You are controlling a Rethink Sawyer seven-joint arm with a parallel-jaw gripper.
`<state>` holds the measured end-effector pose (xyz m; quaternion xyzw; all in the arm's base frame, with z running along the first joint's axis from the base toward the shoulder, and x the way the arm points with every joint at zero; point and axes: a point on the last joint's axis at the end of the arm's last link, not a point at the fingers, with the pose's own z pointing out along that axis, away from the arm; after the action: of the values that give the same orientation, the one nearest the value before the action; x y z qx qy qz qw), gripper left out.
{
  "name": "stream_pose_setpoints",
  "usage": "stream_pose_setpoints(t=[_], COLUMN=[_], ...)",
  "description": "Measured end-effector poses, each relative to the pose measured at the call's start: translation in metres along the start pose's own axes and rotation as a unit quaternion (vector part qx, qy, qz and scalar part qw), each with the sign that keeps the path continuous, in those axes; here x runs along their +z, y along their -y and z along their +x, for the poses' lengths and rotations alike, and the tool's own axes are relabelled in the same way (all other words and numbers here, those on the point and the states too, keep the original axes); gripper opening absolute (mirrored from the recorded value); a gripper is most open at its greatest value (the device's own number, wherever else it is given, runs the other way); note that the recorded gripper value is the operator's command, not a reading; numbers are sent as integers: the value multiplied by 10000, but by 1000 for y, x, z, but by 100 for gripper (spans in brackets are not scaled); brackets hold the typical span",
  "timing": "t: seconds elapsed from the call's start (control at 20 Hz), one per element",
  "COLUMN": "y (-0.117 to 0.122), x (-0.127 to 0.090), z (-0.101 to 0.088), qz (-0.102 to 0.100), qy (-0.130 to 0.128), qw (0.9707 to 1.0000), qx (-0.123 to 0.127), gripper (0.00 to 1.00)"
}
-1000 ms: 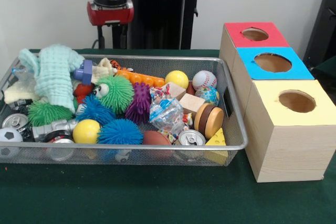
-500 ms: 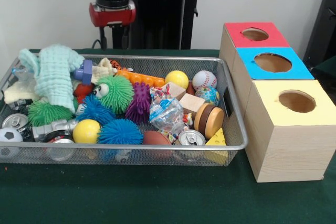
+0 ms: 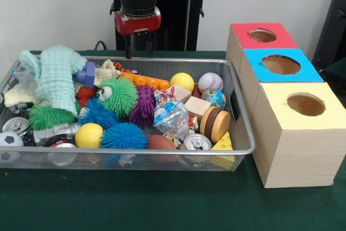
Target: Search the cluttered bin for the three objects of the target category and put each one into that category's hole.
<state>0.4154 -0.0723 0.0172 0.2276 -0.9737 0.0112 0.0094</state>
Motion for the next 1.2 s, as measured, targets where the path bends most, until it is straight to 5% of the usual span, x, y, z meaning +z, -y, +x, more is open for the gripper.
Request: stream_pose_setpoints(t=[0.9, 1.2], y=[11, 28], x=[0, -3], z=[6, 17], qz=[-9, 33], qy=[78, 90], qw=[9998, 9992], qx=[165, 390], gripper=[100, 100])
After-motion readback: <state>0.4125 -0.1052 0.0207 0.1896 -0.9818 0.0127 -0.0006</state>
